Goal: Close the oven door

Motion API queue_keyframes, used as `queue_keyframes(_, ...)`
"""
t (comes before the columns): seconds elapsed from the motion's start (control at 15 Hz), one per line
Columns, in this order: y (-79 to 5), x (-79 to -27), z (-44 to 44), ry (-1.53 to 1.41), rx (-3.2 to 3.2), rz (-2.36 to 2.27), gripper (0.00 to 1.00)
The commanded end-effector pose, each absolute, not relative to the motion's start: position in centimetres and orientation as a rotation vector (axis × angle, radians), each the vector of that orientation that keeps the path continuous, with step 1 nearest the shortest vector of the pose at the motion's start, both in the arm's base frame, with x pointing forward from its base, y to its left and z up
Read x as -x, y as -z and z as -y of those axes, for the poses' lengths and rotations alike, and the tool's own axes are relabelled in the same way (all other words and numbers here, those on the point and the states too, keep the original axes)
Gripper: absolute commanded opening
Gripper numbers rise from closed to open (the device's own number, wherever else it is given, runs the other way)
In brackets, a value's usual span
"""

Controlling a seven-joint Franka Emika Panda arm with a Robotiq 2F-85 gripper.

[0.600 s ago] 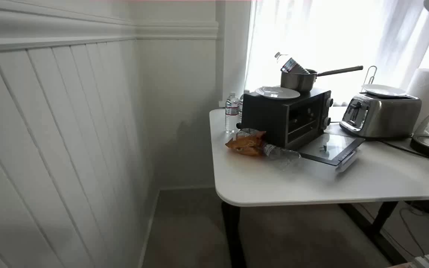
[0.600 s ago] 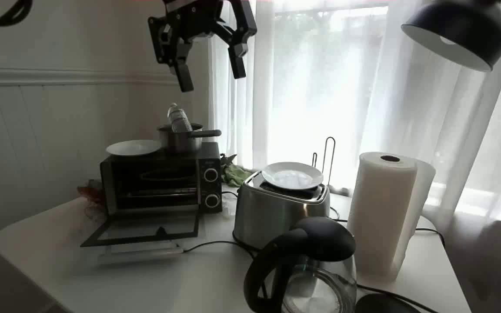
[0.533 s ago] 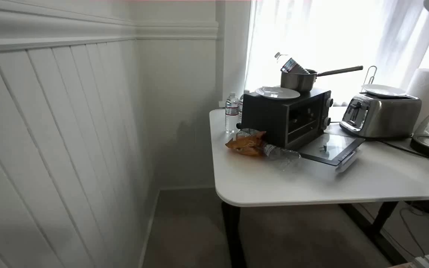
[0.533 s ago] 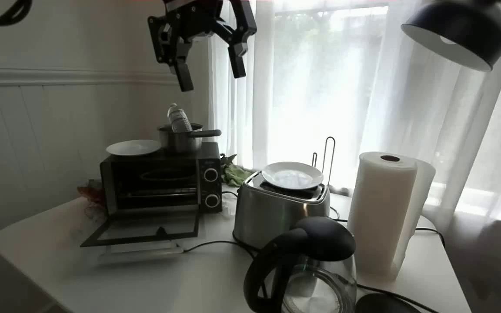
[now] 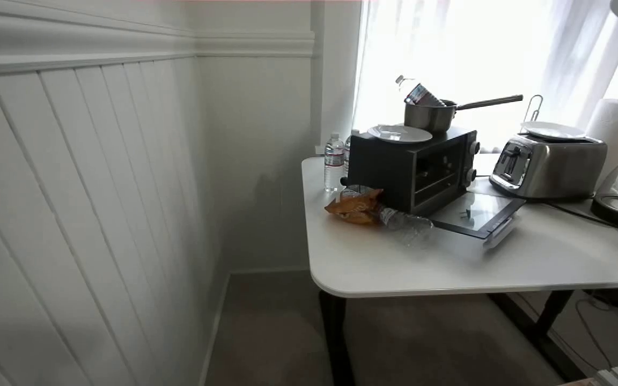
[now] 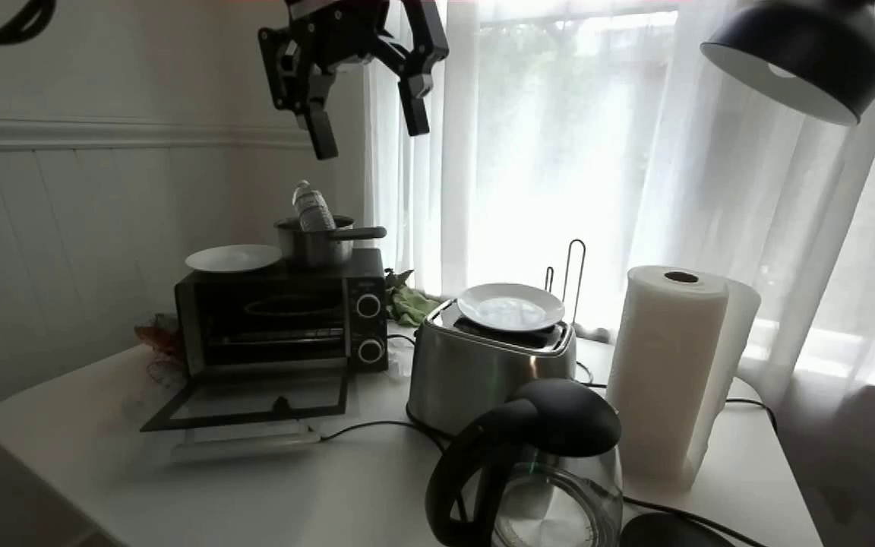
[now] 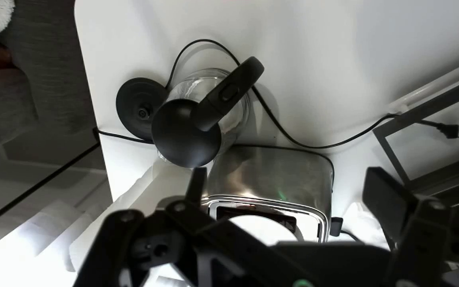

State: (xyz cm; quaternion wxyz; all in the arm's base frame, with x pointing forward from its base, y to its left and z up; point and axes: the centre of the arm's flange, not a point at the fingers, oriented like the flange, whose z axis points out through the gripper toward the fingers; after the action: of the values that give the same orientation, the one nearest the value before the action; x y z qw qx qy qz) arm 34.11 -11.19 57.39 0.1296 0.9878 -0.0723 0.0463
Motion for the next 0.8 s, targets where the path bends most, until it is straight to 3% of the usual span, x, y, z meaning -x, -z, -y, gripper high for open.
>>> queue_keyframes(0.0,-57.4,-34.1,11.2,-0.135,-2.871,0.210,1.00)
queue_keyframes(0.33,-56.9,-34.8,11.4,-0.110,-2.902,0.174,1.00)
queue_keyframes(0.73,-50.3,-37.7,11.5,0.078,-3.143,-0.147,1.00)
